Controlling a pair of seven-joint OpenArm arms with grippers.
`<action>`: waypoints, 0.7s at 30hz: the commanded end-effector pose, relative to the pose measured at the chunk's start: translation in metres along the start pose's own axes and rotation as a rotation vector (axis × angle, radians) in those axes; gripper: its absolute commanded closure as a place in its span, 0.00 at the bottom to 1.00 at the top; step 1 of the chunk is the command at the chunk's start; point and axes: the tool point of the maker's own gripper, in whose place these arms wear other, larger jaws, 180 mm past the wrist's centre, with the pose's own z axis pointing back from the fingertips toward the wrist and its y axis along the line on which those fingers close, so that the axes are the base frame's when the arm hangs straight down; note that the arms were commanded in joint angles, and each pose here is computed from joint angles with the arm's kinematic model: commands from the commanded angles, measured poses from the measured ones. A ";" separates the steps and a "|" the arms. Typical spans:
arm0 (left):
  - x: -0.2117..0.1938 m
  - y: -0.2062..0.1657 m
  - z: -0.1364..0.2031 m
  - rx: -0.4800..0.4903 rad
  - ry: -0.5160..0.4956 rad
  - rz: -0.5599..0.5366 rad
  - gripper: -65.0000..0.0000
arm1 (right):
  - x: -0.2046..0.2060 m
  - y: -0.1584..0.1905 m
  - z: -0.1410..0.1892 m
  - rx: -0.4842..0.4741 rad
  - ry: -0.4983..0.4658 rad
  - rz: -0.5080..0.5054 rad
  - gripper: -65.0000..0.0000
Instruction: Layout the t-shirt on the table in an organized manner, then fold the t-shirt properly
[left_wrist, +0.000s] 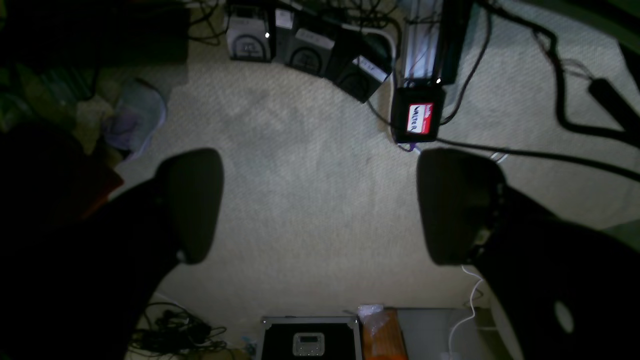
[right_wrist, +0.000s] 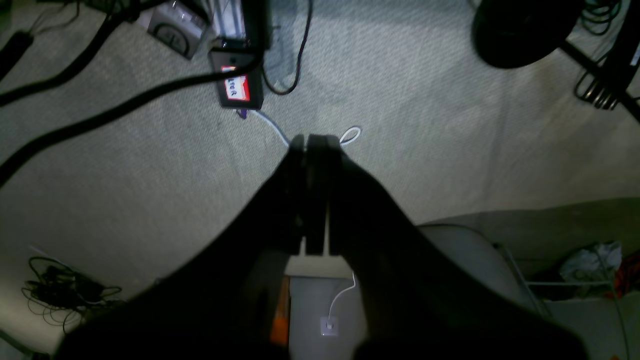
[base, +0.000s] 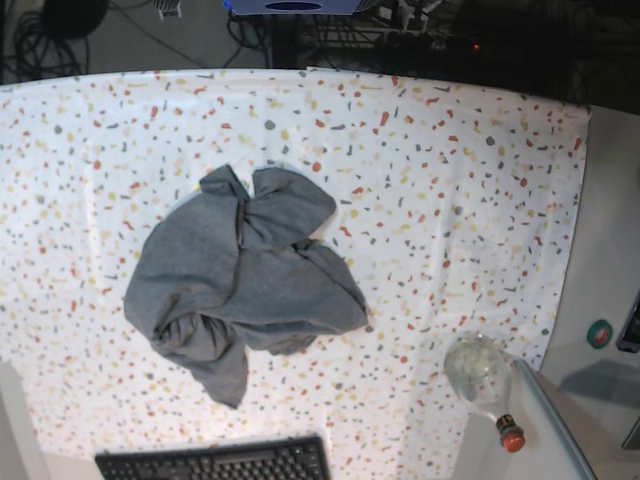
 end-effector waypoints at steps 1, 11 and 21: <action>-0.004 0.001 0.001 0.001 0.007 -0.003 0.17 | -0.006 -0.005 0.001 -0.014 0.007 0.002 1.00; -0.012 0.001 0.002 0.002 0.014 0.009 1.00 | -0.013 -0.013 0.002 -0.025 0.016 0.005 1.00; -0.017 -0.001 0.006 0.002 -0.083 0.001 1.00 | -0.021 -0.015 0.002 -0.030 0.027 0.008 1.00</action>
